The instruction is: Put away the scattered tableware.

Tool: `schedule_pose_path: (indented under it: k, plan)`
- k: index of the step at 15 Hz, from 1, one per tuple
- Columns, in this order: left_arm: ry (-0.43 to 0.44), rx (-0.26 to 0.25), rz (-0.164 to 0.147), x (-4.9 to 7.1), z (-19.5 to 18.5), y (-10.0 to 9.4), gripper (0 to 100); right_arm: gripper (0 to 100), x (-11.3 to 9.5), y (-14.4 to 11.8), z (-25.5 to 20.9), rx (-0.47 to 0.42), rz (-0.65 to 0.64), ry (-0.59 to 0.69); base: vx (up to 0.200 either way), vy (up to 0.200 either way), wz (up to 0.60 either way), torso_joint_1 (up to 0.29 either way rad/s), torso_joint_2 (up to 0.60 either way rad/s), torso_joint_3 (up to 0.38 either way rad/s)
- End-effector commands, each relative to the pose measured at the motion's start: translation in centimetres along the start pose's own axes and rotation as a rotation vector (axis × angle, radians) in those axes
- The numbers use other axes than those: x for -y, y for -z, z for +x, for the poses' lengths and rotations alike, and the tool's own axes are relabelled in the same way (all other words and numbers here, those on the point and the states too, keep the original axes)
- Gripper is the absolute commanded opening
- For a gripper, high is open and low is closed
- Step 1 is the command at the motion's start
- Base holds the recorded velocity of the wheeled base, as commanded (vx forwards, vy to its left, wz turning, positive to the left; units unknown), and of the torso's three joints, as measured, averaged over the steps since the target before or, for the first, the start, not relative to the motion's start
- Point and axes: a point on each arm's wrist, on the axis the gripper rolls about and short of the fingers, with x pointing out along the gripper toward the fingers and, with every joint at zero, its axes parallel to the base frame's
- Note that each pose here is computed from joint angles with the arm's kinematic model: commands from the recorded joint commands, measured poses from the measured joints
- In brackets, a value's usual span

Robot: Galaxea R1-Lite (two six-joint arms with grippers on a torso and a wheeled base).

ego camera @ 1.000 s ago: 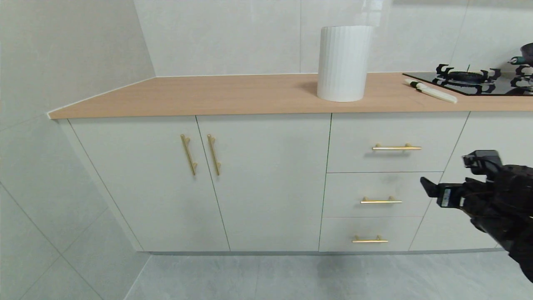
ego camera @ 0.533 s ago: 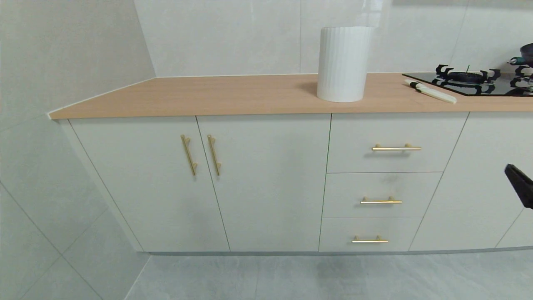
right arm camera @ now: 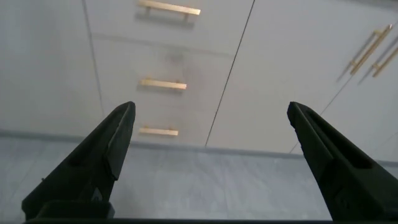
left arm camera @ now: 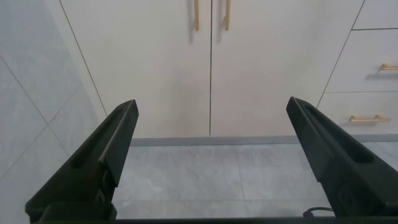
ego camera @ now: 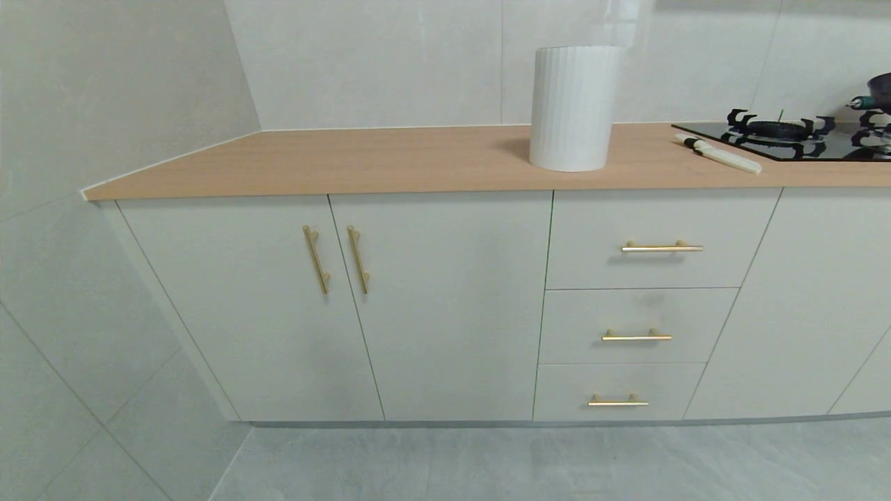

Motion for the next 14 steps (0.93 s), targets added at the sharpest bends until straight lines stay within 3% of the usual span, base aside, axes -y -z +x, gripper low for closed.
schedule_pose_path:
  k: [1,4,6,8,14]
  plan:
    - [0.0,0.0,0.0,0.0,0.0,0.0,100,100,0.1,0.6,-2.9,0.173,0.02,0.063,0.0,0.0,0.0,0.0,0.0,0.0]
    - [0.0,-0.001,0.0,0.0,0.0,0.0,100,100,-0.7,3.7,-1.6,0.124,0.051,0.058,0.0,0.0,0.0,0.0,0.0,0.0]
    - [0.0,0.0,0.0,0.0,0.0,0.0,100,100,-1.1,5.0,-0.8,0.141,0.103,0.039,0.0,0.0,0.0,0.0,0.0,0.0]
    - [0.0,0.0,0.0,0.0,0.0,0.0,100,100,-1.6,6.3,-0.5,0.045,0.182,-0.054,0.0,0.0,0.0,0.0,0.0,0.0]
    - [0.0,0.0,0.0,0.0,0.0,0.0,100,100,-1.6,6.4,-0.5,0.045,0.19,-0.078,0.0,0.0,0.0,0.0,0.0,0.0]
